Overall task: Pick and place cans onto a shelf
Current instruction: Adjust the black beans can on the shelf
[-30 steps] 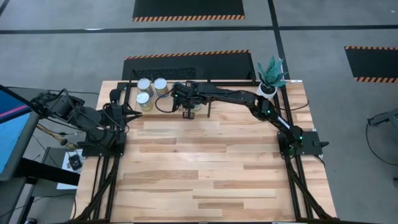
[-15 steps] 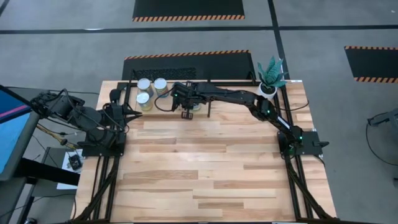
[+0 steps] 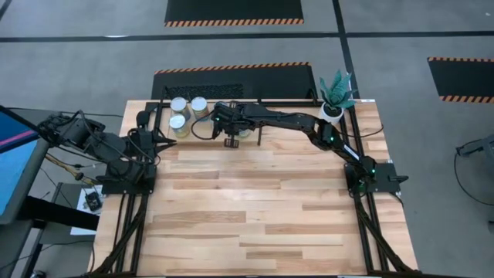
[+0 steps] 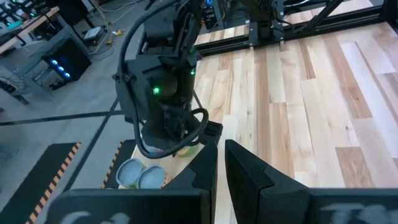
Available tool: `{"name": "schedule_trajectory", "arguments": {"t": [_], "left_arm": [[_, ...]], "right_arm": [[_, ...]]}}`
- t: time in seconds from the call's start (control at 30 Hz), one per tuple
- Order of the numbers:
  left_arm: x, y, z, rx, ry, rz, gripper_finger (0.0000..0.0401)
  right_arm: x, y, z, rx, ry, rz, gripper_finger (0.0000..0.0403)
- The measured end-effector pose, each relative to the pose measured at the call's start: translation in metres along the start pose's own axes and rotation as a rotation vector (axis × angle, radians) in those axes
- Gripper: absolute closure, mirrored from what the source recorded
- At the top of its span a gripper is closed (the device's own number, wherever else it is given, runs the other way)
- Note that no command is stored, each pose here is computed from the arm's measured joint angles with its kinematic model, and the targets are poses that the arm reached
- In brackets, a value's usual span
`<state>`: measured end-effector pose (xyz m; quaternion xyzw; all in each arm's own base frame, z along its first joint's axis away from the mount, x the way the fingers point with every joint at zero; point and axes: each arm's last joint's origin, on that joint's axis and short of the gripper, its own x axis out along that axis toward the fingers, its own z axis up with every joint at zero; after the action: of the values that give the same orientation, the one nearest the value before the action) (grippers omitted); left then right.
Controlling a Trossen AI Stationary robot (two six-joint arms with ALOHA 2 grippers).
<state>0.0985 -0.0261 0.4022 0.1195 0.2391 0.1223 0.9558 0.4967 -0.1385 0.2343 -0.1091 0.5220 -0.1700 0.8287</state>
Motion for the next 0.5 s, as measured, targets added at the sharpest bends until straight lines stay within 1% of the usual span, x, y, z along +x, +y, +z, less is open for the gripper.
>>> {"name": "schedule_trajectory", "arguments": {"t": [0.13, 0.27, 0.4, 0.5], "left_arm": [[0.000, 0.000, 0.000, 0.001, 0.000, 0.000, 0.0379], [0.000, 0.000, 0.000, 0.002, 0.000, 0.000, 0.0379], [0.000, 0.000, 0.000, 0.003, 0.000, 0.000, 0.0379], [0.000, 0.000, 0.000, 0.003, 0.000, 0.000, 0.0379]], "right_arm": [[0.000, 0.000, 0.001, 0.002, -0.007, -0.001, 0.0333], [-0.001, 0.000, 0.008, 0.016, -0.077, -0.017, 0.0333], [-0.002, 0.000, 0.017, 0.001, -0.162, -0.036, 0.0333], [-0.003, -0.002, 0.020, 0.005, -0.198, -0.023, 0.0333]]}}
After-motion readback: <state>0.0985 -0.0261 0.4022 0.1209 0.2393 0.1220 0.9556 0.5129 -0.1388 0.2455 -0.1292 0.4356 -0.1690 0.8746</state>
